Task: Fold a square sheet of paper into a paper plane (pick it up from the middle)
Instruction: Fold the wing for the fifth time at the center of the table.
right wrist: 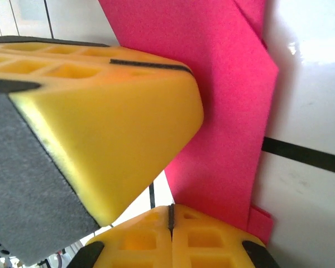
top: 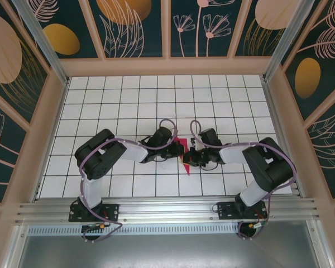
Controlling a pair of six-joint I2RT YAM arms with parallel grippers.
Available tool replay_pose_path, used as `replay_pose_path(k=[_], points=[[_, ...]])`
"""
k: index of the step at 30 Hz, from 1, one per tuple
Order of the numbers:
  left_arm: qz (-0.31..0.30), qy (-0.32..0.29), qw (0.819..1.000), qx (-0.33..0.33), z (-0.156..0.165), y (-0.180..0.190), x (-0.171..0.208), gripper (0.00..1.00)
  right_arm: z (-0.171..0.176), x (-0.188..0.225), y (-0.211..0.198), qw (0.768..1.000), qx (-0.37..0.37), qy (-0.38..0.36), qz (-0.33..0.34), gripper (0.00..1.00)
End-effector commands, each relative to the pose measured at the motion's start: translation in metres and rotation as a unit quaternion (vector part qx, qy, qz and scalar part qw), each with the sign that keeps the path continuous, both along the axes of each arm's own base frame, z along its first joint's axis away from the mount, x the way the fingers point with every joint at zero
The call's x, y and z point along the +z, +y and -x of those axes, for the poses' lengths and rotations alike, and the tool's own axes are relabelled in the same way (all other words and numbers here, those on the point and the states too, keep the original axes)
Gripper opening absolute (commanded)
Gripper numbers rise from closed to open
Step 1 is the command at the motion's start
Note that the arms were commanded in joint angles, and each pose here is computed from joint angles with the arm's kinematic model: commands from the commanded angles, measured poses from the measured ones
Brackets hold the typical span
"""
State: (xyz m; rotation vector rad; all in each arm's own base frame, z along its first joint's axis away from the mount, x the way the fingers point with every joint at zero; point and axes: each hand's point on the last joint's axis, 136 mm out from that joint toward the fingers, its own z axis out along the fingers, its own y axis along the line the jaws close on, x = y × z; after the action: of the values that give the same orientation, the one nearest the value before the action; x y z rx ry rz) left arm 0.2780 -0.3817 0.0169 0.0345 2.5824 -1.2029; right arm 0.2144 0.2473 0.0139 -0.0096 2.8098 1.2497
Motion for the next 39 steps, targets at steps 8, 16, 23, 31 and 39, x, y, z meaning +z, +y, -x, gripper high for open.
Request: replay_pose_path(k=[8, 16, 23, 31, 39], points=[[-0.108, 0.053, 0.992, 0.045, 0.01, 0.04, -0.059, 0.0, 0.043, -0.023, -0.026, 0.998, 0.01, 0.04, 0.044, 0.04], [-0.116, 0.061, 0.99, 0.047, 0.01, 0.041, -0.065, 0.0, 0.073, -0.022, -0.025, 0.997, 0.049, 0.056, 0.018, 0.06], [-0.118, 0.058, 0.99, 0.044, 0.011, 0.041, -0.064, 0.0, 0.084, -0.026, -0.038, 0.996, 0.042, 0.059, 0.044, 0.06], [-0.116, 0.051, 0.991, 0.037, 0.009, 0.038, -0.06, 0.0, 0.054, 0.016, -0.021, 0.999, 0.028, 0.004, 0.017, 0.06], [-0.112, 0.051, 0.992, 0.032, 0.009, 0.035, -0.058, 0.0, 0.032, 0.03, 0.004, 0.999, 0.03, -0.023, 0.007, 0.06]])
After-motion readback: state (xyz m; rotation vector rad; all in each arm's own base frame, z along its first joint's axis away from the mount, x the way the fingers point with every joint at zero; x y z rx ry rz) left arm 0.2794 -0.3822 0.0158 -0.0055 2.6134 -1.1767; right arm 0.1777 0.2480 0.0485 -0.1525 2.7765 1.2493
